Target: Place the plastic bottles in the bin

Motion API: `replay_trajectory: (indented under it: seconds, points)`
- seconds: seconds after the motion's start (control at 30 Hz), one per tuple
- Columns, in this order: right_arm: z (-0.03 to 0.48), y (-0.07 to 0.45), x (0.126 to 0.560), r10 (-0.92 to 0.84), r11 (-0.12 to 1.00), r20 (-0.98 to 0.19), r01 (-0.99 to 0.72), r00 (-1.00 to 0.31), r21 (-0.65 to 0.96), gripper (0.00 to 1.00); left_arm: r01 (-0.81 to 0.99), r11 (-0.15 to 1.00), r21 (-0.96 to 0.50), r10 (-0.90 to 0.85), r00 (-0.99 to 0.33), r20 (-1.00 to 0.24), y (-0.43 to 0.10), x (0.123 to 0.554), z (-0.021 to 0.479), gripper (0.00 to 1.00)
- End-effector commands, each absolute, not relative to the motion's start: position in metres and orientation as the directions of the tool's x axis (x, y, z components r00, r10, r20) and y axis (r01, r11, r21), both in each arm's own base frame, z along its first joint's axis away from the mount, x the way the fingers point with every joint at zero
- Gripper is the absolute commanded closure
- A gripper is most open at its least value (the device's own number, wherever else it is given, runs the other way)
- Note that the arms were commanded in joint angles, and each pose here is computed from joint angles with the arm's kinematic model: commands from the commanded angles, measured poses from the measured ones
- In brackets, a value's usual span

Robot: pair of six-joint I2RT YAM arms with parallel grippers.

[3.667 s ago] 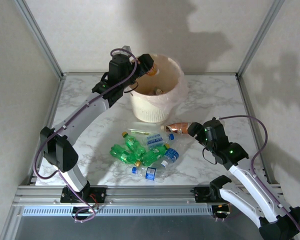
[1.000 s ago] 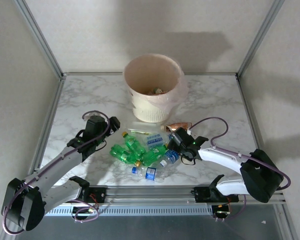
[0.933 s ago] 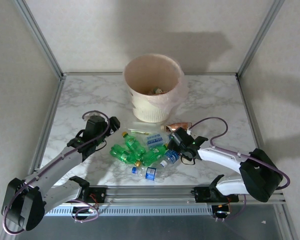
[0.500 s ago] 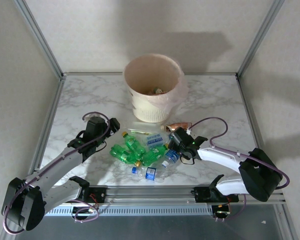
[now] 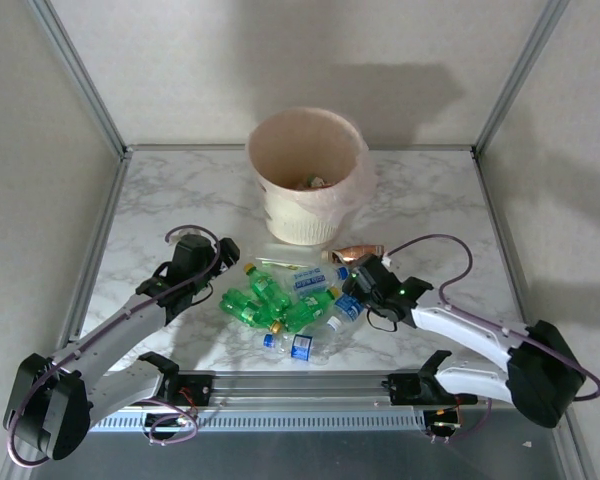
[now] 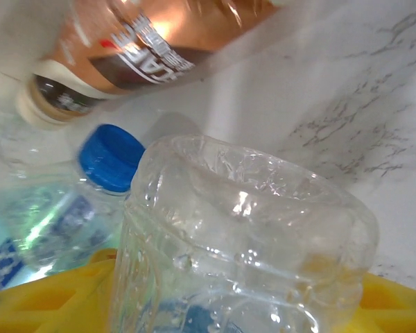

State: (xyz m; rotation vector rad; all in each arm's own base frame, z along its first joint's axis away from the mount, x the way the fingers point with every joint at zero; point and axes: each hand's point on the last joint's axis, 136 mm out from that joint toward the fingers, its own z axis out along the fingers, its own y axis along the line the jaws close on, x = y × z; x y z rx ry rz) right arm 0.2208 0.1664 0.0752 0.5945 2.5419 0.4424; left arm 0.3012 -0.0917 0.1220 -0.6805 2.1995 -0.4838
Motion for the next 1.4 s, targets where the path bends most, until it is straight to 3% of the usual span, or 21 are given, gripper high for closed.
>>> replay_trajectory:
  seconds: [0.0,0.27,0.6,0.9,1.17,1.37]
  points:
    - [0.092,0.154,0.22,0.496,0.849,-0.441,0.312,-0.748,0.426,0.41,-0.334,0.771,-0.541,-0.626,-0.551,-0.552,-0.087,0.299,0.121,0.15]
    - [0.157,0.148,0.227,0.498,0.84,-0.534,0.228,-0.683,0.492,0.41,-0.34,0.768,-0.543,-0.63,-0.554,-0.544,-0.087,0.298,0.119,0.15]
    - [0.303,0.174,0.259,0.468,0.824,-0.694,-0.013,-0.547,0.566,0.41,-0.34,0.767,-0.544,-0.63,-0.56,-0.538,-0.088,0.298,0.115,0.15]
    - [0.417,0.209,0.305,0.44,0.834,-0.813,-0.162,-0.382,0.528,0.39,-0.336,0.762,-0.554,-0.633,-0.569,-0.525,-0.093,0.3,0.112,0.16]
    - [0.458,0.234,0.361,0.437,0.838,-0.841,-0.195,-0.319,0.51,0.38,-0.336,0.767,-0.547,-0.627,-0.573,-0.527,-0.092,0.299,0.112,0.16]
    - [0.449,0.236,0.41,0.421,0.852,-0.84,-0.168,-0.342,0.496,0.37,-0.329,0.773,-0.542,-0.62,-0.57,-0.539,-0.091,0.302,0.118,0.16]
